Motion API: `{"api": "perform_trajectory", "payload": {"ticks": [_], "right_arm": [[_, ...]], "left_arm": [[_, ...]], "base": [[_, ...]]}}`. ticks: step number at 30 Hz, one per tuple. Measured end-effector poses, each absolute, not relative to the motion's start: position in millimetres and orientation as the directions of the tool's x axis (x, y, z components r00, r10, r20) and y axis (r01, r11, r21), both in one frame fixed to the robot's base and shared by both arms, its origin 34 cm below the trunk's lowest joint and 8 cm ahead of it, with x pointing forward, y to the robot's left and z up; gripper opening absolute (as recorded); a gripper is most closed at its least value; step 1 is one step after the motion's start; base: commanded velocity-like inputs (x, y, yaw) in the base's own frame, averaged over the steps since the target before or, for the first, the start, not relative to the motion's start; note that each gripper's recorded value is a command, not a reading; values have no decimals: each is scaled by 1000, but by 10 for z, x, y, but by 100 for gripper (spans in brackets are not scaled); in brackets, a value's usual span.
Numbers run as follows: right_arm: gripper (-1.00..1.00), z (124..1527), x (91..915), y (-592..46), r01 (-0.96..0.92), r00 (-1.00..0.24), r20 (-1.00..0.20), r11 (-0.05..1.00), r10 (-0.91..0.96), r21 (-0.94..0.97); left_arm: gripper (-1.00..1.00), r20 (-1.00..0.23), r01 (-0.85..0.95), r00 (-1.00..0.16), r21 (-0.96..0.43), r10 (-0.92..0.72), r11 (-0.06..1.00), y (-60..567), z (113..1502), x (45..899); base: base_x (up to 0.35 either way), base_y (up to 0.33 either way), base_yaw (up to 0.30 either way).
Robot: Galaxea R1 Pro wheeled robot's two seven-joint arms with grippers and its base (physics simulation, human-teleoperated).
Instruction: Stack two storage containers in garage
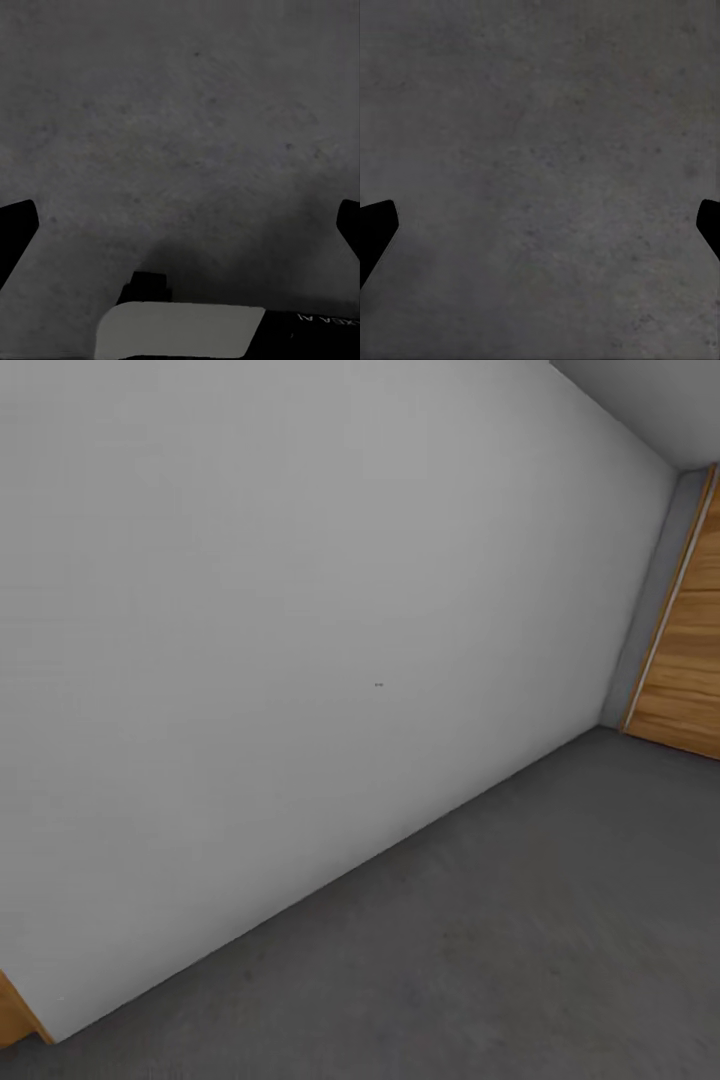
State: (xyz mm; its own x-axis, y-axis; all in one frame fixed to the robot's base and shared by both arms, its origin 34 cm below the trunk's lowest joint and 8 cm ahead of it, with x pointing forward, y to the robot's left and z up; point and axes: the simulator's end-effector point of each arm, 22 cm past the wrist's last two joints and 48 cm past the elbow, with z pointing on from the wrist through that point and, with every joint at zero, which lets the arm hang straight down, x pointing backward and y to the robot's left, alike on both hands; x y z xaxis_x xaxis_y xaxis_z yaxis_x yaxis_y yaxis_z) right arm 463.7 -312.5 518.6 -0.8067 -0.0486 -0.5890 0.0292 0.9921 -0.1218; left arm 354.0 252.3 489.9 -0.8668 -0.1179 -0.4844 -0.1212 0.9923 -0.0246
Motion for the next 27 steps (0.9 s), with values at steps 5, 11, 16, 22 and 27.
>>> {"api": "perform_trajectory", "payload": {"ticks": [5, 11, 16, 22, 27], "right_arm": [[100, 5187, 4638, -3125, 29, -806, -589, 992, -49, -122], [100, 5188, 4639, -3129, 30, -806, -590, 992, -49, -123], [100, 5188, 4639, -3129, 30, -806, -590, 992, -49, -123], [100, 5188, 4638, -3129, 30, -806, -590, 992, -49, -123], [100, 5189, 4640, -3129, 30, -805, -591, 992, -49, -123]], "left_arm": [[100, -524, -238, -824, -22, -214, 971, 2814, 4942, 3574], [100, -532, -264, -813, -29, -238, 964, 2850, 4951, 3577], [100, -536, -266, -809, -35, -243, 963, 2815, 4957, 3588], [100, -556, -259, -797, -38, -236, 965, 2787, 4985, 3633], [100, -576, -258, -784, -36, -231, 965, 2798, 5015, 3674]], "base": [[0, 0, 300], [0, 0, 300], [0, 0, 300], [0, 0, 300], [0, 0, 300]]}}
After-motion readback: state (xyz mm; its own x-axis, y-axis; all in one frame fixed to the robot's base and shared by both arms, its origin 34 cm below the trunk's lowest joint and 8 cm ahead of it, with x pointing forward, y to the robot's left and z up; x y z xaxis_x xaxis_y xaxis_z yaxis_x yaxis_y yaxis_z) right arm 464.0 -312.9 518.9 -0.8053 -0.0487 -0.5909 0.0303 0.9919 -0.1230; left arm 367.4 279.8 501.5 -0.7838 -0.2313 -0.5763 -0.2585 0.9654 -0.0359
